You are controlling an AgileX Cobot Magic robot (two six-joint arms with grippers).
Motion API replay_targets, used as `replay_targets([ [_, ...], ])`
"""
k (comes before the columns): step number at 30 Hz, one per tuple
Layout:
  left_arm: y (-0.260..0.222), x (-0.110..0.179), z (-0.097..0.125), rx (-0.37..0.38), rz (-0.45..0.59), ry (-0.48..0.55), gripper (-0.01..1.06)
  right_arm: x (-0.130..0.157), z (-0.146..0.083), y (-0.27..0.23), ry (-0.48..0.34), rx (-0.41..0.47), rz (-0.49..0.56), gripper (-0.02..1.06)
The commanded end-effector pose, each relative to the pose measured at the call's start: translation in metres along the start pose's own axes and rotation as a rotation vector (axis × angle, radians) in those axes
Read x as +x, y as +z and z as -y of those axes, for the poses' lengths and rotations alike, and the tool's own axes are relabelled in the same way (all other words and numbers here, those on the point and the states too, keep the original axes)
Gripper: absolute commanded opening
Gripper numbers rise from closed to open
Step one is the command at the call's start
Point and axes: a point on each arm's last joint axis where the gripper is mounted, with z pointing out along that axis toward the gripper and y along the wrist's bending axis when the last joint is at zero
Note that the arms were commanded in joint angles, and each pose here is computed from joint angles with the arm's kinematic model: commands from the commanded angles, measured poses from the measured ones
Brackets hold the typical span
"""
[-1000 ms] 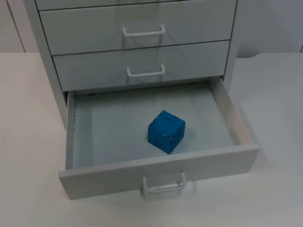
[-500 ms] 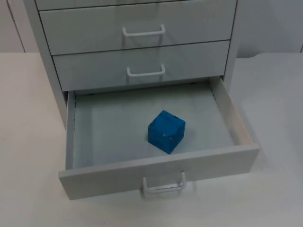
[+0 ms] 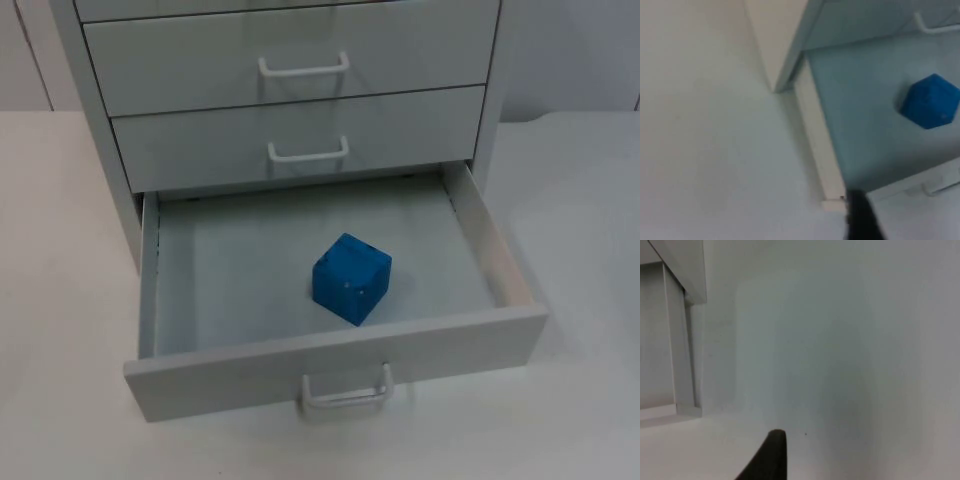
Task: Open the drawer with the left hand, place the block into the drawer with the right hand, then close the drawer with the left hand.
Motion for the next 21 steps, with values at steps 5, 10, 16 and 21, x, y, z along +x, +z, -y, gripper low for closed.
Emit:
replay_targets([
  [5, 0.024, -0.012, 0.018, 0.236, -0.042, 0.063, 0.0, -0.001, -0.001, -0.001, -0.011, -0.005, 0.017, 1.05],
  [10, 0.046, -0.006, 0.045, 0.263, -0.096, 0.158, 0.0, -0.001, -0.001, -0.001, -0.011, -0.005, 0.017, 1.05],
  [16, 0.064, 0.004, 0.072, 0.201, -0.116, 0.29, 0.0, -0.001, -0.001, -0.001, -0.012, -0.003, 0.02, 1.05],
  [21, 0.077, 0.016, 0.101, 0.102, -0.193, 0.48, 0.0, -0.001, -0.001, -0.001, -0.012, -0.003, 0.02, 1.05],
])
